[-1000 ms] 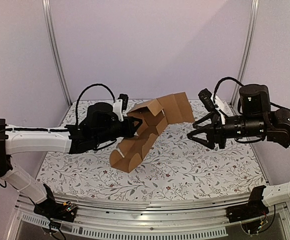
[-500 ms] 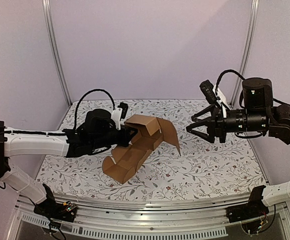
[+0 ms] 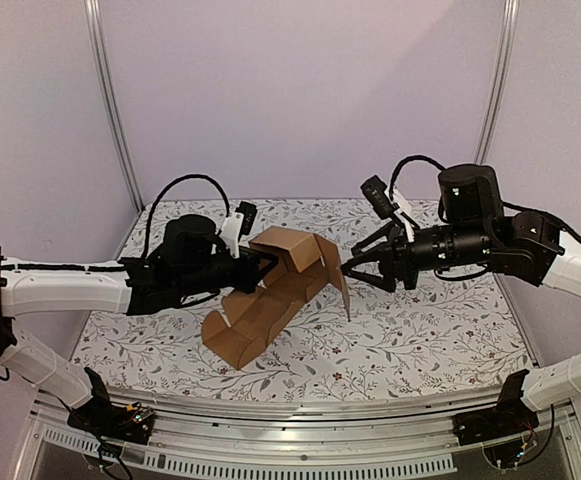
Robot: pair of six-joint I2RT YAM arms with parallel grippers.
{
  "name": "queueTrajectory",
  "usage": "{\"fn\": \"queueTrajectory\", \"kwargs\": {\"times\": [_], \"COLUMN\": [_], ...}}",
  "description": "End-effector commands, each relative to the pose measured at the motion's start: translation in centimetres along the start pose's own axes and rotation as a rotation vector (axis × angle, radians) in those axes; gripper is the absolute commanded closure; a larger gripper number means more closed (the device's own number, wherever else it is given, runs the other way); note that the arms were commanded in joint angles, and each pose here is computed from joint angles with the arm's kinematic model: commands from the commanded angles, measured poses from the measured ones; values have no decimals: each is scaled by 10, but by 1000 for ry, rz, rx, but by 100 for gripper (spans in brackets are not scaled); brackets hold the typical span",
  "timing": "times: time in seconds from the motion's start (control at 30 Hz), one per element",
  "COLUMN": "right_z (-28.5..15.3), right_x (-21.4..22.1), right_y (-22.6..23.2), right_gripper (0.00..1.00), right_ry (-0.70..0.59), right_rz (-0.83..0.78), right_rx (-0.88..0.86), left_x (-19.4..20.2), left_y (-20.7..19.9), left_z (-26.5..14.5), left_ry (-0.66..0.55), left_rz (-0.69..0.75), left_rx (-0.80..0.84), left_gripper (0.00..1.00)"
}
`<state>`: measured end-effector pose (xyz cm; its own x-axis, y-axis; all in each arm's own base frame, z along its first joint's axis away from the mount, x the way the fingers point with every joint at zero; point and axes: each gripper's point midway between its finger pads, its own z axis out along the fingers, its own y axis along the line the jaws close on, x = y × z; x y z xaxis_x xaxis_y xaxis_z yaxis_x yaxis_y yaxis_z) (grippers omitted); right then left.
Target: Fold the paper box
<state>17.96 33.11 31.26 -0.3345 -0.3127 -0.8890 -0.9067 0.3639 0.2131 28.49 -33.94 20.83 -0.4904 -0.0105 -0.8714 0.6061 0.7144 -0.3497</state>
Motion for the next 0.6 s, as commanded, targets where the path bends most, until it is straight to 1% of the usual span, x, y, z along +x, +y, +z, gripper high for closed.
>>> {"fn": "queueTrajectory", "kwargs": {"times": [0.0,0.33,0.57], "right_z": [16,36,50], "right_x": [6,5,7], "right_y": [-1,-11,-13], "right_gripper": [44,46,45], "right_ry": [3,16,30], "right_rz": [42,90,80], "right_rx": [-37,-14,12], "left_x": [-8,-13,-10], "left_y": [-2,-2,8], "left_z": [-4,-4,0], "left_ry": [-20,-27,0], "left_rz": [2,-14,-39], "left_rx": [22,13,-52], "left_gripper": [100,100,100]}}
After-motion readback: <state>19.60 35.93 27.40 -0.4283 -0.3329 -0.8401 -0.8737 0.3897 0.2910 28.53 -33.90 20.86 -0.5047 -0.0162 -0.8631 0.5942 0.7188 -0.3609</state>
